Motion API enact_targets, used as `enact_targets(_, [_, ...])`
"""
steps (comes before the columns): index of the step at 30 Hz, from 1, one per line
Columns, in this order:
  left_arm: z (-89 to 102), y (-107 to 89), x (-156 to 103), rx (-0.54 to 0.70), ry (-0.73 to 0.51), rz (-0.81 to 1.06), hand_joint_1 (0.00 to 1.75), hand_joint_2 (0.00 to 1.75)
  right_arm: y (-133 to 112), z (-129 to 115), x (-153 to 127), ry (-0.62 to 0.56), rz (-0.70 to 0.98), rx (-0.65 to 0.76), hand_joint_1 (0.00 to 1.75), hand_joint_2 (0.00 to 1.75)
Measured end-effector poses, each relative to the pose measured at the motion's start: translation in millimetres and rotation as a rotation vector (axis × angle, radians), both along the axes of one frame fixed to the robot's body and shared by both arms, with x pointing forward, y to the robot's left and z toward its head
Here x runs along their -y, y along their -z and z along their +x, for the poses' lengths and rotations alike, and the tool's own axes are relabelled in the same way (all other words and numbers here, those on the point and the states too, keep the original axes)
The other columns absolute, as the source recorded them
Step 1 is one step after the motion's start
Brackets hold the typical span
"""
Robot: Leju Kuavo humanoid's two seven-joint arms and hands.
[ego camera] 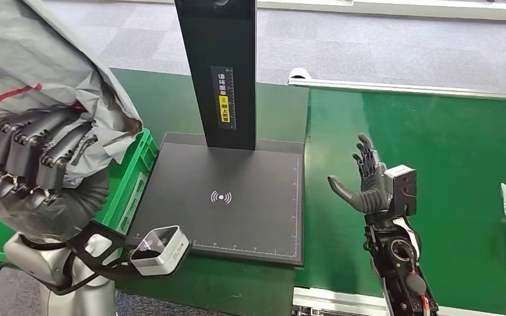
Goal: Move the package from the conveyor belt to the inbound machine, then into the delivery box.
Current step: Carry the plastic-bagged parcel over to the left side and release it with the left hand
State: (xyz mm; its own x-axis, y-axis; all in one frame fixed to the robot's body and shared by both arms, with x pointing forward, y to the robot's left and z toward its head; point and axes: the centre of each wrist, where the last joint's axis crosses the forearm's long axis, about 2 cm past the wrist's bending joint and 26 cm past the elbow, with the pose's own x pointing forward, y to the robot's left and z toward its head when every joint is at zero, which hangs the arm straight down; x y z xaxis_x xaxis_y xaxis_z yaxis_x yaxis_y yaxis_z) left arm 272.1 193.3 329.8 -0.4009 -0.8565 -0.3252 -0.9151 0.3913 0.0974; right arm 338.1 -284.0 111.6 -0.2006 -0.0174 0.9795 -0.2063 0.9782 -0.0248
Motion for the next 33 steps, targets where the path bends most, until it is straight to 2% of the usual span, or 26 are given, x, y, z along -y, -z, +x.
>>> enact_targets(2, [7.1, 10.2, -5.5, -0.057, -0.042, -0.002, 1.75, 1.75, 3.2, -6.1, 1.4, 0.009, -0.007, -0.007, 0.00, 1.75])
enact_targets(7, [24.3, 49.8, -33.1, -0.247, -0.154, -0.077, 1.75, 1.75, 8.1, -19.7, 3.5, -0.021, -0.013, -0.036, 0.00, 1.75])
enact_targets(11, [29.0, 77.5, -50.8, -0.372, -0.240, -0.130, 1.75, 1.75, 7.1, -20.2, 5.6, -0.028, -0.019, -0.032, 0.00, 1.75])
enact_targets(16, [32.0, 106.5, -58.5, -0.514, -0.328, -0.184, 1.75, 1.75, 6.8, -20.0, 7.7, -0.029, -0.022, -0.035, 0.00, 1.75])
enact_targets(27, [34.3, 149.9, -59.0, -0.710, -0.378, -0.264, 1.75, 1.75, 6.1, -19.5, 11.8, -0.040, -0.020, -0.045, 0.00, 1.75])
enact_targets(33, [34.5, 160.7, -61.5, -0.752, -0.389, -0.267, 1.75, 1.75, 6.0, -19.4, 13.0, -0.043, -0.020, -0.045, 0.00, 1.75])
